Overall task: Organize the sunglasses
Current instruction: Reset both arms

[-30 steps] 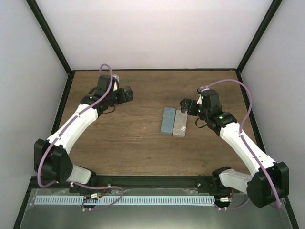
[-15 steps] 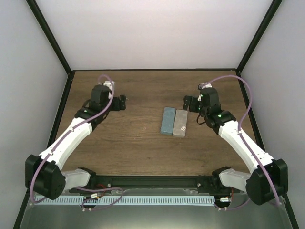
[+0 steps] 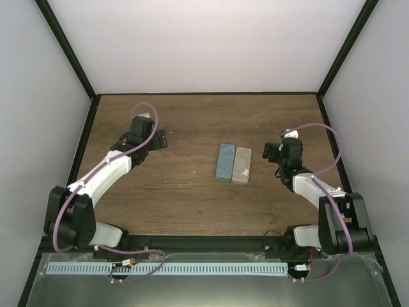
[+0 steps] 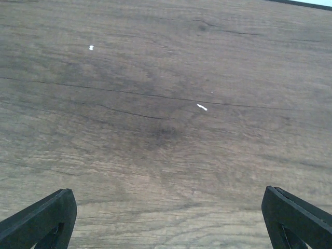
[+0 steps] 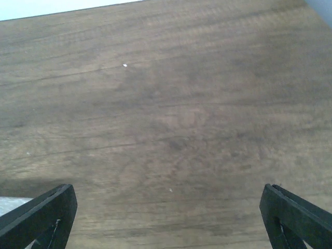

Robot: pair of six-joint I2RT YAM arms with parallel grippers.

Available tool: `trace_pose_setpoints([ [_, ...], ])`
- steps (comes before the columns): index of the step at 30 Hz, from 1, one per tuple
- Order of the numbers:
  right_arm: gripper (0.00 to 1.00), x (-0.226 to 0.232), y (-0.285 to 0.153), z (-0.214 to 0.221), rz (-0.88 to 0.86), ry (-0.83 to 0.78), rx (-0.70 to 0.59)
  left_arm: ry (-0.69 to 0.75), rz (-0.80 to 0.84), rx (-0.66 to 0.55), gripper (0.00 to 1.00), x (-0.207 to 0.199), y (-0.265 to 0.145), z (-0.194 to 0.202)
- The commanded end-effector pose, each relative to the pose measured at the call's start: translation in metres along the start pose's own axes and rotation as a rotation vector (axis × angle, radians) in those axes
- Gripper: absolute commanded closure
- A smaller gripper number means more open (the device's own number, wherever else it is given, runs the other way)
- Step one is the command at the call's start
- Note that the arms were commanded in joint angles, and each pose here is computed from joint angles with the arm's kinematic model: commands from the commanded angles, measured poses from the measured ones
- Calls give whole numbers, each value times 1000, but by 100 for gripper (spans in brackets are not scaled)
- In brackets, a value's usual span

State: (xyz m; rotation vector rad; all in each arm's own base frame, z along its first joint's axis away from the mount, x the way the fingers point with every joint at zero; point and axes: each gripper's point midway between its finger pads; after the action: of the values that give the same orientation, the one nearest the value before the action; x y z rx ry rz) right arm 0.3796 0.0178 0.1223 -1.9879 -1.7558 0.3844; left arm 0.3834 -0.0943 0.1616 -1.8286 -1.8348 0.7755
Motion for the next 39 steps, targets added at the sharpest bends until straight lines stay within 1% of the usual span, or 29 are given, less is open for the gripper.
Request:
trace_pose_setpoints([
  [1, 0, -9, 2, -27, -84, 69, -211, -55, -109, 31, 0, 14, 1, -9],
  [3, 0, -18, 7, -22, -63, 70, -228, -41, -103, 10, 0, 14, -3, -14],
  [6, 0, -24, 14, -18, -45, 45, -243, -28, -34, -41, 0, 4, -14, -26],
  [10, 0, -22, 27, -32, -50, 39, -288, -9, 23, -105, 0, -4, -31, -45],
  [13, 0, -27, 35, -32, -21, 43, -291, 22, -14, -98, 0, 1, -32, -46],
  [16, 0, -31, 19, -31, -5, 54, -351, 41, -48, -84, 0, 7, -32, -43],
  [19, 0, -32, 4, -32, 11, 59, -413, 33, -17, -87, 0, 2, -34, -44],
  [22, 0, -22, 0, -32, -2, 18, -438, 9, 4, -86, 0, -2, -34, -46],
  [28, 0, -20, -9, -31, -18, 13, -471, 0, -7, -78, 0, 2, -33, -39],
  [33, 0, -12, -34, -22, -77, -39, -569, -37, 5, -73, 0, 3, -34, -30],
  [37, 0, -8, -22, -22, -74, -43, -521, -58, 5, -77, 0, 5, -37, -27],
  [39, 0, -11, -20, -22, -63, -32, -518, -67, -4, -53, 0, 6, -37, -25],
])
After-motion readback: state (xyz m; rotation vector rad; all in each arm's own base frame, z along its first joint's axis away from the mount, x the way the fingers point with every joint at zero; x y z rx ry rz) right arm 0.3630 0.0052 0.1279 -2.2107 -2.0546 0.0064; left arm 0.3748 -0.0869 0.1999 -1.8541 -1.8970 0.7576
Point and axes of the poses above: each gripper's point midway between its finger pads, its own y axis out along the fingers, its own x axis along the line the jaws close on, z = x × y, and after that the axes turned 3 degrees about y, right-handed
